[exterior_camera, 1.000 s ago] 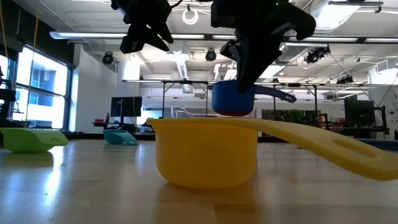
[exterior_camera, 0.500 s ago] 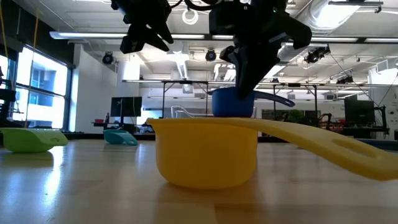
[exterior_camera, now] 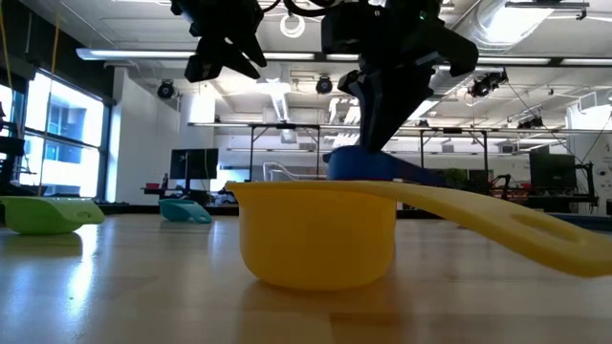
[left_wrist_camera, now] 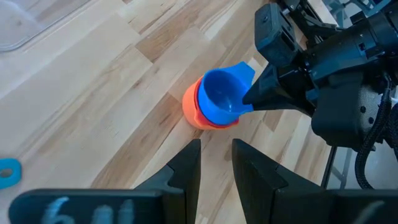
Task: Nest measuring cups in basket
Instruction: Stack the blue measuring cup on top of the red measuring cup, then stack the yellow measuring cup on top of the blue measuring cup
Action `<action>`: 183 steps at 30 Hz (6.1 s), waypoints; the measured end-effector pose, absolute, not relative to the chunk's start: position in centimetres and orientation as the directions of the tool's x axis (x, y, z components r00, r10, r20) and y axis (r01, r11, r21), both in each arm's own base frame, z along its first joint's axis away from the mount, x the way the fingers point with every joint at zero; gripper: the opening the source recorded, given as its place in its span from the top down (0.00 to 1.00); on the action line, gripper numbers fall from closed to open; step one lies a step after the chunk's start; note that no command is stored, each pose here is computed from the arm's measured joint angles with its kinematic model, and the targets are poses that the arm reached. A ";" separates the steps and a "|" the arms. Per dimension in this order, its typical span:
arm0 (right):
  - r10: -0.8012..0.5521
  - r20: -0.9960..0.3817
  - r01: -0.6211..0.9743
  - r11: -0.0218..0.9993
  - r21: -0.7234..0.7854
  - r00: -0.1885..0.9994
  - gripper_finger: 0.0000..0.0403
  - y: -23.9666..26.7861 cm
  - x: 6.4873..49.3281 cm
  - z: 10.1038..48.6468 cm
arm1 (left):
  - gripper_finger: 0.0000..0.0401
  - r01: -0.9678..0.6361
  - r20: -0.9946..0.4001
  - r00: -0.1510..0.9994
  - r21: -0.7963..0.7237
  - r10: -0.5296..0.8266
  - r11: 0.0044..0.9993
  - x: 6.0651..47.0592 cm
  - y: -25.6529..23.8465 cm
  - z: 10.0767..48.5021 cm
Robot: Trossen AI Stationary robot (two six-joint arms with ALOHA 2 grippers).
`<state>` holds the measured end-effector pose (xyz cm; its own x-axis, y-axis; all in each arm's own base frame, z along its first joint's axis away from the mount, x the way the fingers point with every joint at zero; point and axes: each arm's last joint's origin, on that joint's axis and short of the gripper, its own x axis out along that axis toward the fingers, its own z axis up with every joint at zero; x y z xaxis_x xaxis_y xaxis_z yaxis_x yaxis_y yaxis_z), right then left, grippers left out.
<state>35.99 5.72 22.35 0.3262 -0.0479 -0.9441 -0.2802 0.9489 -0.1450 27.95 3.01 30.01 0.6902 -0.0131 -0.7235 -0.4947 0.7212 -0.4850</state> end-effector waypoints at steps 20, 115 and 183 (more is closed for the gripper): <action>0.037 -0.946 -0.043 0.999 0.024 0.322 0.78 6.5 35.9 22.4 | 0.80 -0.483 -0.724 0.689 -0.497 -0.037 0.721 28.0 2.1 30.0; 0.176 -0.896 0.494 0.783 0.378 0.408 0.99 16.5 38.0 18.7 | 0.80 -0.438 -0.903 0.340 -0.399 -0.262 0.805 22.5 -12.1 28.3; 0.035 -0.962 -0.079 0.997 0.014 0.270 0.99 -1.3 37.4 22.1 | 0.80 -0.587 -0.899 0.401 -0.398 -0.174 0.705 24.3 -8.3 28.3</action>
